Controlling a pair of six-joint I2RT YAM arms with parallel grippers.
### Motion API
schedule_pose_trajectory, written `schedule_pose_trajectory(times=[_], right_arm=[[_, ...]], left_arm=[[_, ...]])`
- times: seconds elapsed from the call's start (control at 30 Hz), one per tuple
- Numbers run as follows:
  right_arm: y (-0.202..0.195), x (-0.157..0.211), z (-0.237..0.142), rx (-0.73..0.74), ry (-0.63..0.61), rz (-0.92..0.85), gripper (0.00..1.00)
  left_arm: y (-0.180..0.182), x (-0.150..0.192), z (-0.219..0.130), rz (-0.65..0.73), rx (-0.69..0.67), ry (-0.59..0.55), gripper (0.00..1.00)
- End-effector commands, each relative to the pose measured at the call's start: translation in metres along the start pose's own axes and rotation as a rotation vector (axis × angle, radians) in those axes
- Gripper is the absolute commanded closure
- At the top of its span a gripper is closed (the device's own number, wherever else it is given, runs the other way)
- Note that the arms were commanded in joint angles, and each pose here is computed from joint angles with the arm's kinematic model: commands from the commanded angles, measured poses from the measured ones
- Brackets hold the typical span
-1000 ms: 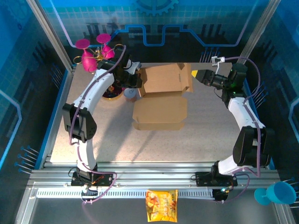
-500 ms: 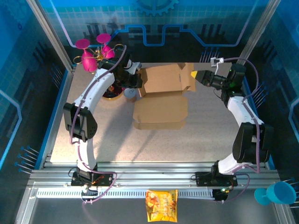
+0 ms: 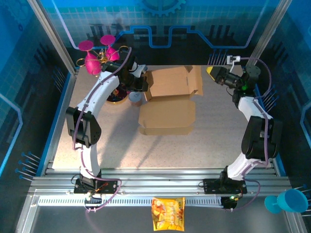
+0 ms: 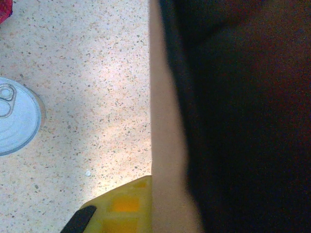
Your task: Fold the paper box
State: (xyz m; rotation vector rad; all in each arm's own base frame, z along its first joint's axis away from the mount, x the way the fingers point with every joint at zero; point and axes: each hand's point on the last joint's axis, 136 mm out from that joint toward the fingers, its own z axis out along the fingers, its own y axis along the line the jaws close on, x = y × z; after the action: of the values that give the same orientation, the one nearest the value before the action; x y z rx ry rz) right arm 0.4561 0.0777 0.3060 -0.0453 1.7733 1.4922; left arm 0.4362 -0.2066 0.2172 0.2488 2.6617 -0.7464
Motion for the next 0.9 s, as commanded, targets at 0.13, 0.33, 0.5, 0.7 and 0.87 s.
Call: schedule_pose_trajectory(times=[0.13, 0.33, 0.5, 0.7, 0.87], right_arm=[[0.009, 0.032, 0.028, -0.08, 0.119, 0.0, 0.72], [0.022, 0.034, 0.029, -0.13, 0.126, -0.004, 0.64], [0.028, 0.042, 0.03, -0.139, 0.143, -0.012, 0.59], [0.042, 0.051, 0.028, -0.134, 0.159, -0.048, 0.58], [0.053, 0.058, 0.026, -0.135, 0.176, -0.069, 0.57]], left_arm=[[-0.006, -0.003, -0.011, 0.005, 0.029, -0.02, 1.0], [-0.006, -0.004, -0.01, 0.003, 0.031, -0.019, 1.0], [-0.006, -0.005, -0.009, 0.003, 0.031, -0.02, 1.0], [-0.005, -0.006, -0.01, -0.003, 0.025, -0.022, 1.0], [-0.005, -0.008, -0.009, -0.012, 0.023, -0.022, 1.0]])
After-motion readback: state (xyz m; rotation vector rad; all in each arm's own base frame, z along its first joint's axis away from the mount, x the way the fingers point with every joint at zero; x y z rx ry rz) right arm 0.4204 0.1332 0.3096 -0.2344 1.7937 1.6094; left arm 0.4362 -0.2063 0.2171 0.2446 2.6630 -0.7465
